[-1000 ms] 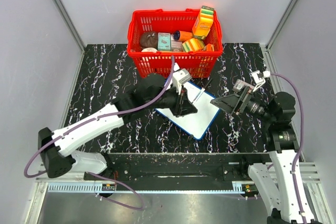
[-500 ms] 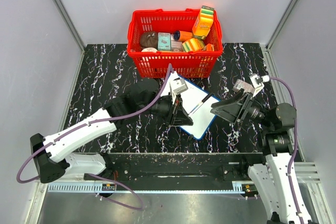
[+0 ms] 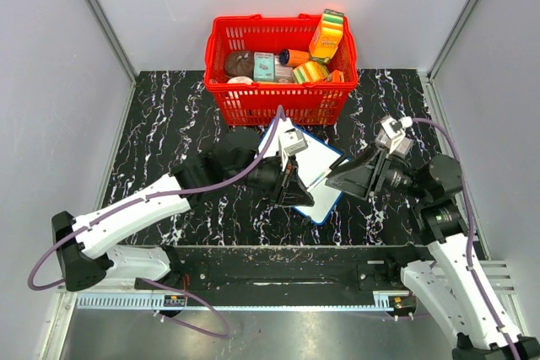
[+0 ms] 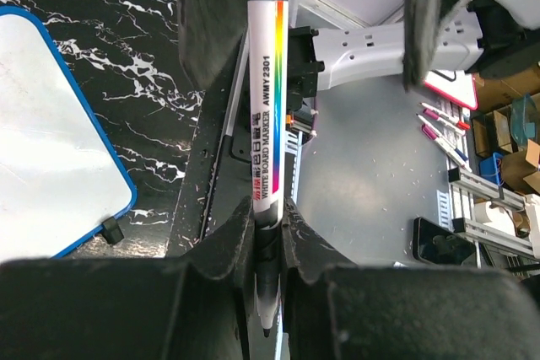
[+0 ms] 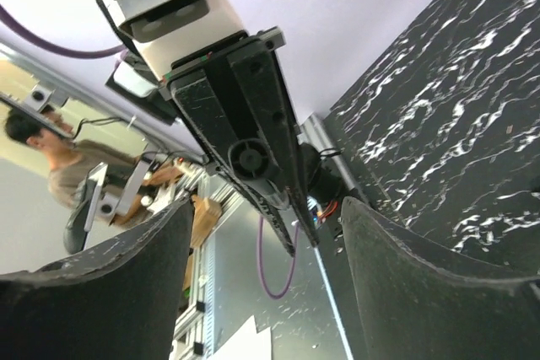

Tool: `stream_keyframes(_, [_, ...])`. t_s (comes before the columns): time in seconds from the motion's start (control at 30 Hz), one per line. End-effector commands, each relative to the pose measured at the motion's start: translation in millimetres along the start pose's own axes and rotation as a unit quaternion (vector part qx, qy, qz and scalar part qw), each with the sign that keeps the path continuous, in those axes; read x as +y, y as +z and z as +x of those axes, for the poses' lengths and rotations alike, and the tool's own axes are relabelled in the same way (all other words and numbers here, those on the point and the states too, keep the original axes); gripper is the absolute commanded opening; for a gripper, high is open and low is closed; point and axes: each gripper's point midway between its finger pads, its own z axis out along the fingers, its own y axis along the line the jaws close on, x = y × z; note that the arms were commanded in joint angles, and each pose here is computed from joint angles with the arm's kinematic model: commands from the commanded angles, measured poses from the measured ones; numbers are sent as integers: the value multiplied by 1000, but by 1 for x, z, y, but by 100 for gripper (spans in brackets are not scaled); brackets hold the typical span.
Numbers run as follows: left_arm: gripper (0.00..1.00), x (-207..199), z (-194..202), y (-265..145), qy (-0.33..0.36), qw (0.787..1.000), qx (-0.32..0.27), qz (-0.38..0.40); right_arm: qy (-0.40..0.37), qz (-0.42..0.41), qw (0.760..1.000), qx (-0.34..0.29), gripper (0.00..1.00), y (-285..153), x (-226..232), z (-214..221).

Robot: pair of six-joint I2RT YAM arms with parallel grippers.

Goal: Write a sentence on the whiteboard
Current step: Pass from the left arm to the right

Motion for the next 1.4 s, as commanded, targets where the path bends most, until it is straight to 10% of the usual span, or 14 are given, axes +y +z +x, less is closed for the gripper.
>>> stream_keyframes(0.0, [0, -15, -22, -1, 21, 999, -24, 21, -24, -20, 999, 4, 73, 14, 11, 3])
stream_keyframes(0.6, [0, -17, -20, 8, 27, 999, -13, 37, -7, -1, 1000, 8, 44, 22, -3, 11])
stream_keyframes(0.83, [0, -15, -19, 6, 33, 999, -16, 30, -14, -9, 1000, 15, 0, 21, 1, 13])
stream_keyframes(0.93, [2, -12, -20, 5, 38, 999, -21, 22, -20, -10, 1000, 13, 0, 18, 1, 16])
stream_keyframes(1.0, [22, -7, -20, 5, 40, 999, -23, 7, -25, -1, 1000, -1, 0, 16, -1, 16])
stream_keyframes(1.03, [51, -6, -21, 3, 43, 999, -28, 2, -26, 6, 1000, -4, 0, 15, -4, 16])
stream_keyframes(1.17, [93, 19, -22, -8, 41, 995, -49, -78, -28, 60, 998, -16, 0, 10, -24, 18])
stream_keyframes(1.37, [98, 84, -6, -37, -6, 971, -75, -226, 10, 196, 980, -42, 0, -6, -77, 24])
